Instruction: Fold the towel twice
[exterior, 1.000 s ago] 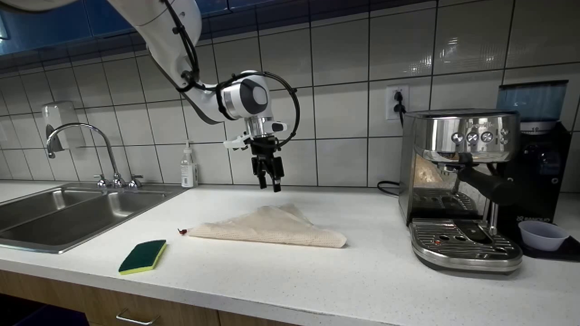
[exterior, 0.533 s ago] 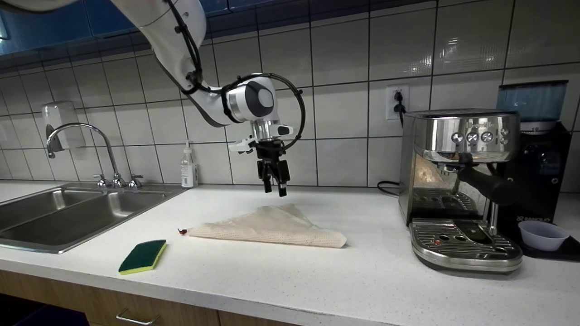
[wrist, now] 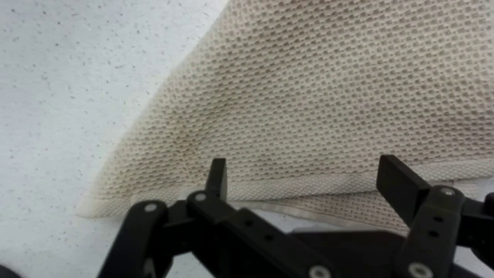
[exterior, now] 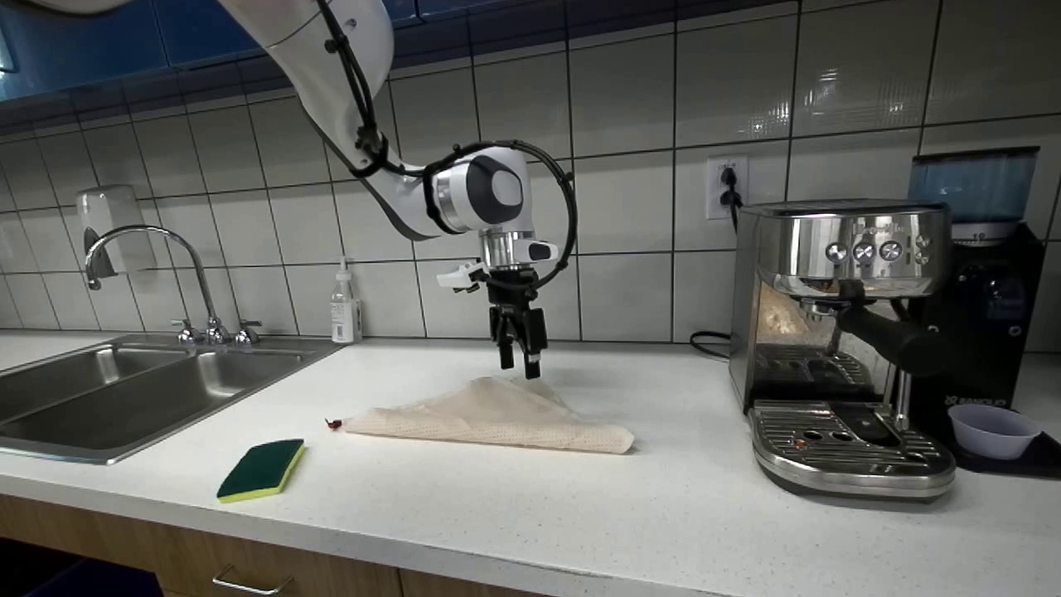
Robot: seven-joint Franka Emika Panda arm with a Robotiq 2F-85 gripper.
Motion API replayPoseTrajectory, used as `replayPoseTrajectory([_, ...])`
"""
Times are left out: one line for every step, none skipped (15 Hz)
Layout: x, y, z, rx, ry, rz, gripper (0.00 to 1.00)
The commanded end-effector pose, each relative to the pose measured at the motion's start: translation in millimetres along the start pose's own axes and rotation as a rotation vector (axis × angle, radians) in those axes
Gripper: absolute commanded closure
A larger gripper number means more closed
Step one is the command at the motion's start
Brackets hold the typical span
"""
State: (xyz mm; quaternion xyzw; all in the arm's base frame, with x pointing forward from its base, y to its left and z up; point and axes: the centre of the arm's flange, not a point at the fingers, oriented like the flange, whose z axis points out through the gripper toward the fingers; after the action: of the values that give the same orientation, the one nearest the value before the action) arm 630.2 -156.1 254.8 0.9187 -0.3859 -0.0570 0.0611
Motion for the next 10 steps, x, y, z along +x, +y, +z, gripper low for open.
replayPoseTrajectory([-9.5,28.6,0.0,0.017,-0.032,0.065,0.0])
replayPoseTrajectory([-8.5,35.4,2.2,0.015,-0.037,0.077,0.0])
replayPoseTrajectory([-7.6,41.4,4.5,0.014,-0.042,0.087,0.0])
replayPoseTrajectory([-6.0,48.0,7.0,0.013,-0.047,0.098,0.0])
replayPoseTrajectory([-5.2,53.6,8.8,0.012,-0.053,0.108,0.0])
replayPoseTrajectory([-4.3,59.1,10.9,0.011,-0.058,0.116,0.0])
replayPoseTrajectory([-3.1,64.1,13.4,0.01,-0.062,0.124,0.0])
replayPoseTrajectory([-2.1,68.6,15.4,0.008,-0.064,0.132,0.0])
replayPoseTrajectory([-0.6,73.0,18.3,0.007,-0.067,0.136,0.0])
replayPoseTrajectory([0.6,76.8,20.1,0.005,-0.07,0.141,0.0])
